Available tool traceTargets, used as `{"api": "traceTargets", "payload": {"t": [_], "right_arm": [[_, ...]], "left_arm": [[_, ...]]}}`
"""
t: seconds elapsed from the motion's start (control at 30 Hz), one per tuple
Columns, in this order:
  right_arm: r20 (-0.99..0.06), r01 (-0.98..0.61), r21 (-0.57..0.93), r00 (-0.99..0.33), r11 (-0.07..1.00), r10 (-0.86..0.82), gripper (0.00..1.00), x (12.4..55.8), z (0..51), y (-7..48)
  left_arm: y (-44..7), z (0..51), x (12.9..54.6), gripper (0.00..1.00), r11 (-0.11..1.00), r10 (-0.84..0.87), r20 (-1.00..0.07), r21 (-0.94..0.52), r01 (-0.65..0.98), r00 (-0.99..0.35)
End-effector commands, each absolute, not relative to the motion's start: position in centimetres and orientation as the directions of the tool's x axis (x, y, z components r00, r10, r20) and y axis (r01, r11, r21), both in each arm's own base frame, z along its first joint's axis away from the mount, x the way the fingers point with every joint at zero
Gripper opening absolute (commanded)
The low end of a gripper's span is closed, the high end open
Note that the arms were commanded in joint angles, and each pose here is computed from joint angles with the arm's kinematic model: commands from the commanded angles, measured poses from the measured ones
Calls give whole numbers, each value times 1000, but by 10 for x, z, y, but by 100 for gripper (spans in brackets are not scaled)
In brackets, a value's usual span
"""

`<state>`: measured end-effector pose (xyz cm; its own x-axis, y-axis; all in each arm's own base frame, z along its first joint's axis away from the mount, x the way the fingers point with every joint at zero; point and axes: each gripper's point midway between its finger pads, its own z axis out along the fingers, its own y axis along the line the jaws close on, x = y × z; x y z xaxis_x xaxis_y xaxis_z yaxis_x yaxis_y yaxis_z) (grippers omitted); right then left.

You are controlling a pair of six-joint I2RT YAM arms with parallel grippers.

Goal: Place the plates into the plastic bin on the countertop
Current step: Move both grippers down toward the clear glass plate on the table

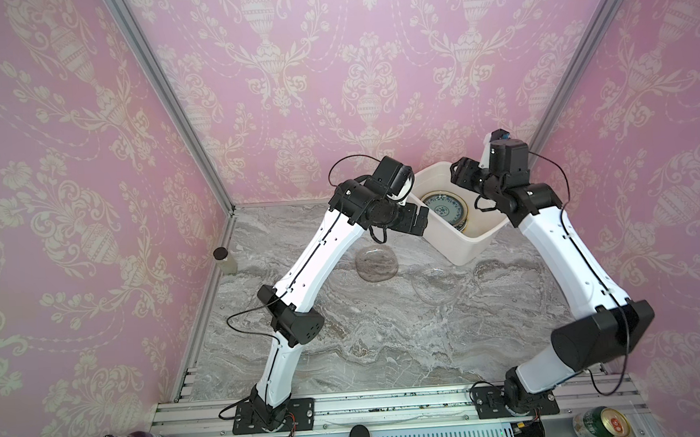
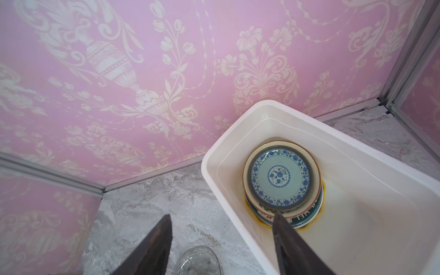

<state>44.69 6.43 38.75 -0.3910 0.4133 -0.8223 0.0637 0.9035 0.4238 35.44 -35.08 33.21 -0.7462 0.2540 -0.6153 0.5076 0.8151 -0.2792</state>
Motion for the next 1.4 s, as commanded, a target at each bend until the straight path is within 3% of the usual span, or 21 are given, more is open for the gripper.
{"api": "traceTargets", "payload": {"t": [0.0, 0.37, 0.47, 0.67, 0.9, 1.07, 1.37], "right_arm": [[-761, 10, 423, -538, 906, 361, 67, 408, 346, 80], [-553, 100, 425, -758, 900, 345, 64, 277, 244, 83], [-479, 123, 454, -801, 882, 358, 63, 259, 212, 93], [-311, 325, 522, -788, 788, 531, 61, 238, 137, 93], [-229, 472, 554, -705, 685, 671, 59, 243, 93, 85], [-151, 560, 614, -608, 556, 779, 56, 254, 75, 83], [-86, 630, 590, -573, 505, 815, 51, 261, 54, 76]], "left_arm": [[-330, 357, 333, 99, 812, 236, -659, -270, 517, -714], [-250, 297, 271, 99, 879, 117, -638, -290, 378, -761], [-224, 276, 256, 99, 906, 77, -619, -284, 314, -782], [-210, 250, 244, 99, 912, 14, -561, -332, 240, -828], [-245, 221, 235, 99, 852, 138, -479, -388, 350, -867], [-267, 214, 232, 99, 810, 312, -517, -294, 507, -797], [-302, 201, 215, 99, 666, 584, -506, -148, 731, -634]]}}
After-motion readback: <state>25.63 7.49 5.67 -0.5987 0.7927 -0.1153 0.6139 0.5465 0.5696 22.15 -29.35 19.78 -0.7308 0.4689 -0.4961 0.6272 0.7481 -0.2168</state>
